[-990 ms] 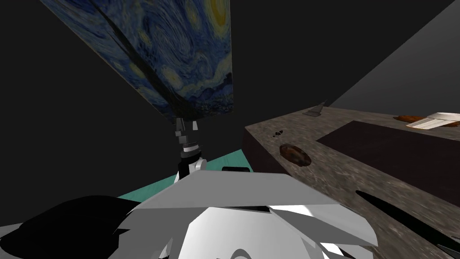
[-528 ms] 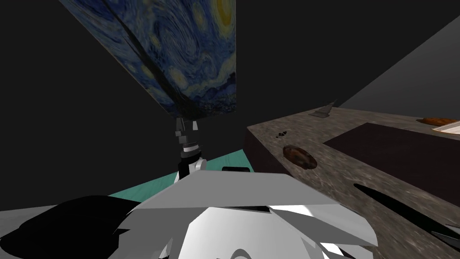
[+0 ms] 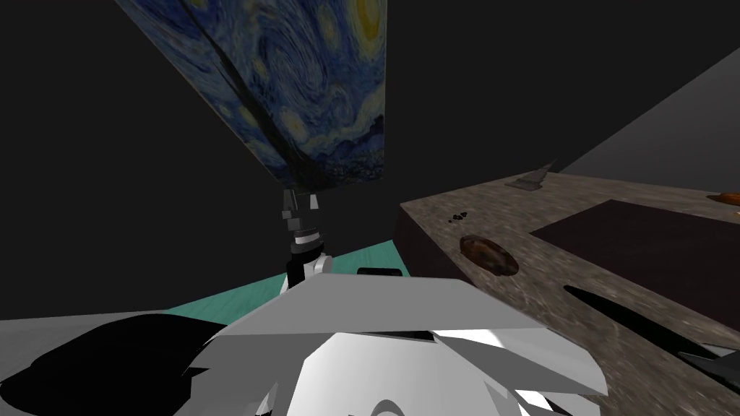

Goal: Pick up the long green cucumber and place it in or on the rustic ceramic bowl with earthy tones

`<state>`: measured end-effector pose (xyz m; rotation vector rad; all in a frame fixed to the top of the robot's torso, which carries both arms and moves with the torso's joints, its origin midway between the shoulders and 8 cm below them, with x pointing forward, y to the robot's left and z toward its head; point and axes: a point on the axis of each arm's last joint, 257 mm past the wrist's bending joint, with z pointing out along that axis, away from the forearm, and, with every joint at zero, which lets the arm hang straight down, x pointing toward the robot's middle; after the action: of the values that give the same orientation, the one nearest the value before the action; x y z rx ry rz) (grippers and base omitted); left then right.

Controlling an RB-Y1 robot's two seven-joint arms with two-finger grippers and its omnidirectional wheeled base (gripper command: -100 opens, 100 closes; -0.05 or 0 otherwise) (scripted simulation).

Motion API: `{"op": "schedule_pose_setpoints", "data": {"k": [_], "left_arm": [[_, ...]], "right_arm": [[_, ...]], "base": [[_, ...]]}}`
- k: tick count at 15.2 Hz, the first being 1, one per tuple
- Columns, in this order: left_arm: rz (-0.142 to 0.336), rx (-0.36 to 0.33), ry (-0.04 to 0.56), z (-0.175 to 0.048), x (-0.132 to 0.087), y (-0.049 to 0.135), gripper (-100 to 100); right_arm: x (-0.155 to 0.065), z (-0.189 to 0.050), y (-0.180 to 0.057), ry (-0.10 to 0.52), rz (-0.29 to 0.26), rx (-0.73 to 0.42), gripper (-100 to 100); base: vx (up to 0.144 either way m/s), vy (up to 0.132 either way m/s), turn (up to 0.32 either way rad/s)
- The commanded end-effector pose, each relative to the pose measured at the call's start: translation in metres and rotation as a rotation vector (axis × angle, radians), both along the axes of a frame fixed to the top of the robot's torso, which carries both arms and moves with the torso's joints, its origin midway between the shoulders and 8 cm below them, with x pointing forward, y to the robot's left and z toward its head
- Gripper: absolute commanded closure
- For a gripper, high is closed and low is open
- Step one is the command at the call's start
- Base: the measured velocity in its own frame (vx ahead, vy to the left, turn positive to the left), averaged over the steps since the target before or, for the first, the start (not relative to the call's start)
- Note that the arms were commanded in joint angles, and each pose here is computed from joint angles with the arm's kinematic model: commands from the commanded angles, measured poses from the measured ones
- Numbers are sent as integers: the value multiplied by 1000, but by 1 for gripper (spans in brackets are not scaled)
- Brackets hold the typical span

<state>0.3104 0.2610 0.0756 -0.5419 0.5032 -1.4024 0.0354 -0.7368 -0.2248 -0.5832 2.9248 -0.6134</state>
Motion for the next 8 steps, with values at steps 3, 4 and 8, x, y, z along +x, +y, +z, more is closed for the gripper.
{"op": "schedule_pose_setpoints", "data": {"k": [3, 4, 8], "left_arm": [[0, 0, 0, 0, 0, 0, 0], [0, 0, 0, 0, 0, 0, 0], [0, 0, 0, 0, 0, 0, 0]], "right_arm": [[12, 5, -2, -5, -33, 5, 100], [23, 9, -3, 10, -15, 1, 100], [35, 14, -3, 1, -55, 8, 100]], "base": [[-10, 21, 69], [-12, 22, 72], [-11, 21, 61]]}}
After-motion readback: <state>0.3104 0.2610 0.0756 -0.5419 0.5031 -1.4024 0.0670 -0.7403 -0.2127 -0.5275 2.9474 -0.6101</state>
